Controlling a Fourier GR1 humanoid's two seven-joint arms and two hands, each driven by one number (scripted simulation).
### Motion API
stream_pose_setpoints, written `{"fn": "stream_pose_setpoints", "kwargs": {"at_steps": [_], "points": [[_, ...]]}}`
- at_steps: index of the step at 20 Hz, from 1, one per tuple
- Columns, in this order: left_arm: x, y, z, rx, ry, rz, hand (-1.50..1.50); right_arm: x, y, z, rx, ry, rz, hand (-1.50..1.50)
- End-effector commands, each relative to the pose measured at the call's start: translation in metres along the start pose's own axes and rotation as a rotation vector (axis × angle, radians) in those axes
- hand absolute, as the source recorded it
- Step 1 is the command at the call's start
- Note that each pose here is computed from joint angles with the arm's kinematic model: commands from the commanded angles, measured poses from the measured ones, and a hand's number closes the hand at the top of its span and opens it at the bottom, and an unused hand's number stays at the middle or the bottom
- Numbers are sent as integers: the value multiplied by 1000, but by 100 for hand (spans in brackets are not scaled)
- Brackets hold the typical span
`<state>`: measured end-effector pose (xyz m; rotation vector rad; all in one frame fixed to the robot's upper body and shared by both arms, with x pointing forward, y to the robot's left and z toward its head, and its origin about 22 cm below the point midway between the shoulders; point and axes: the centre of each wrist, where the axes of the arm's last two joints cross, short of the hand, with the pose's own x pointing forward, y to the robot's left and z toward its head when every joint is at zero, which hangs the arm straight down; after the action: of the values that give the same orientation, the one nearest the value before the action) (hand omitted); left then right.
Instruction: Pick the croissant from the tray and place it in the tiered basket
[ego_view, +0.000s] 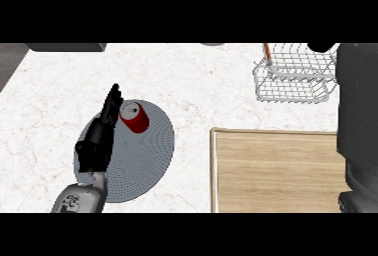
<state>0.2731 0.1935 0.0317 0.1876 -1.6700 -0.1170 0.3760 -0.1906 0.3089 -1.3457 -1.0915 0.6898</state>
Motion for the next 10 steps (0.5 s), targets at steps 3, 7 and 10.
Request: {"fn": "stream_pose_setpoints", "kwargs": {"at_steps": [3, 7, 10], "points": [[6, -3, 3, -2, -11, 4, 0, -18, 26, -40, -21, 16, 53, 150], [5, 17, -5, -9, 11, -1, 0, -42, 48, -51, 34, 44, 36, 150], [-10, -2, 12, 5, -4, 7, 0, -55, 46, -60, 50, 178, -210, -150]]}}
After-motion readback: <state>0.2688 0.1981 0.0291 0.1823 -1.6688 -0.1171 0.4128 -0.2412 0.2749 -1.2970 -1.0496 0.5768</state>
